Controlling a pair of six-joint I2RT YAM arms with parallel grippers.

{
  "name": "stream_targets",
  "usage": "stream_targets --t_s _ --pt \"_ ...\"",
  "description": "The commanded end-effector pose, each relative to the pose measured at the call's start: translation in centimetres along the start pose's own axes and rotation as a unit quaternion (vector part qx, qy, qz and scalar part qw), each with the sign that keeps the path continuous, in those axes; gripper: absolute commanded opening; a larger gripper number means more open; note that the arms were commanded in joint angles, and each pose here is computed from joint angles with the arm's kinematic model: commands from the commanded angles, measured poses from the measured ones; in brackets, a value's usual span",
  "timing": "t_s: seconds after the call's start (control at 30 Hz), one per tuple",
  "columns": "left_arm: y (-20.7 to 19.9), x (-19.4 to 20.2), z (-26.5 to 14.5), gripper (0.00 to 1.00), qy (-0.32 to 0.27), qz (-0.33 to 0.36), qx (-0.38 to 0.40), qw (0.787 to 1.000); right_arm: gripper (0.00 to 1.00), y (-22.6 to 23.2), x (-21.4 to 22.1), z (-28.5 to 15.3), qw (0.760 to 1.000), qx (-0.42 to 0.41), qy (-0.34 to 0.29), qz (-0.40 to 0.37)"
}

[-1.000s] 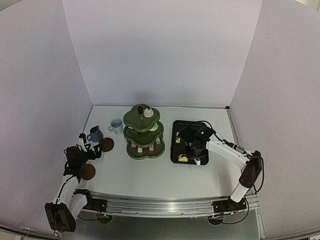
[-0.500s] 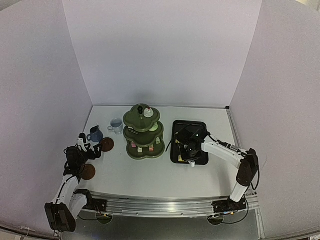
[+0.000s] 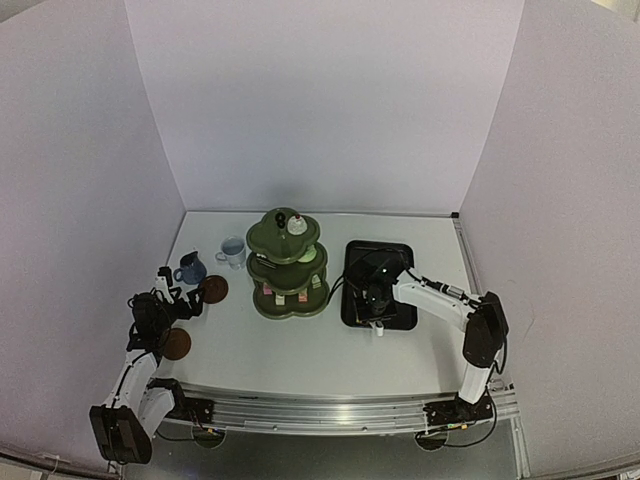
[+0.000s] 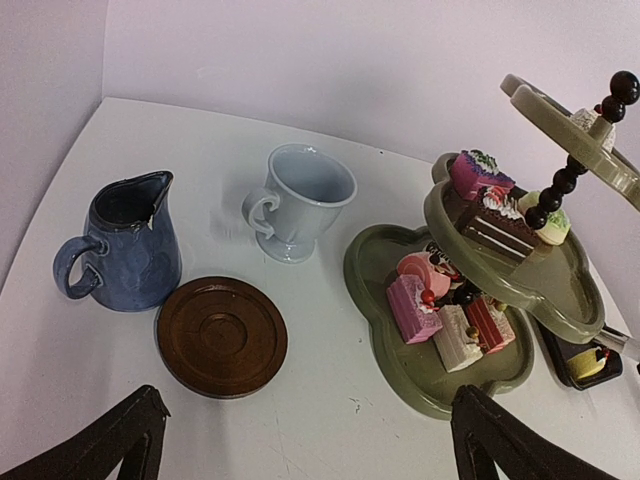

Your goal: Serve the afternoon tea

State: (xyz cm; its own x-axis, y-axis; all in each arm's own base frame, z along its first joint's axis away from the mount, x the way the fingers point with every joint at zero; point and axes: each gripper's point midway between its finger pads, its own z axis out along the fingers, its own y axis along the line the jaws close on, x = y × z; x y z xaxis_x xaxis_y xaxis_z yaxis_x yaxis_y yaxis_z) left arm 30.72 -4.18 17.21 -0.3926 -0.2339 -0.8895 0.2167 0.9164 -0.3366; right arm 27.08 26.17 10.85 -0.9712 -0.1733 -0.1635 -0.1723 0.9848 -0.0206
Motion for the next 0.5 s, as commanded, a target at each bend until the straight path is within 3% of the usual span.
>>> stream_targets --t_s 0.0,0.47 --pt "-0.33 -1.18 -0.14 1.00 -0.020 0.006 0.007 1.000 0.35 0.80 -1.56 -0.67 0.999 -0.007 -0.029 0.015" --pt "-0.29 -1.00 -0.06 1.00 -0.017 0.006 0.008 1.000 0.36 1.24 -2.55 -0.10 0.998 -0.003 -0.038 0.042"
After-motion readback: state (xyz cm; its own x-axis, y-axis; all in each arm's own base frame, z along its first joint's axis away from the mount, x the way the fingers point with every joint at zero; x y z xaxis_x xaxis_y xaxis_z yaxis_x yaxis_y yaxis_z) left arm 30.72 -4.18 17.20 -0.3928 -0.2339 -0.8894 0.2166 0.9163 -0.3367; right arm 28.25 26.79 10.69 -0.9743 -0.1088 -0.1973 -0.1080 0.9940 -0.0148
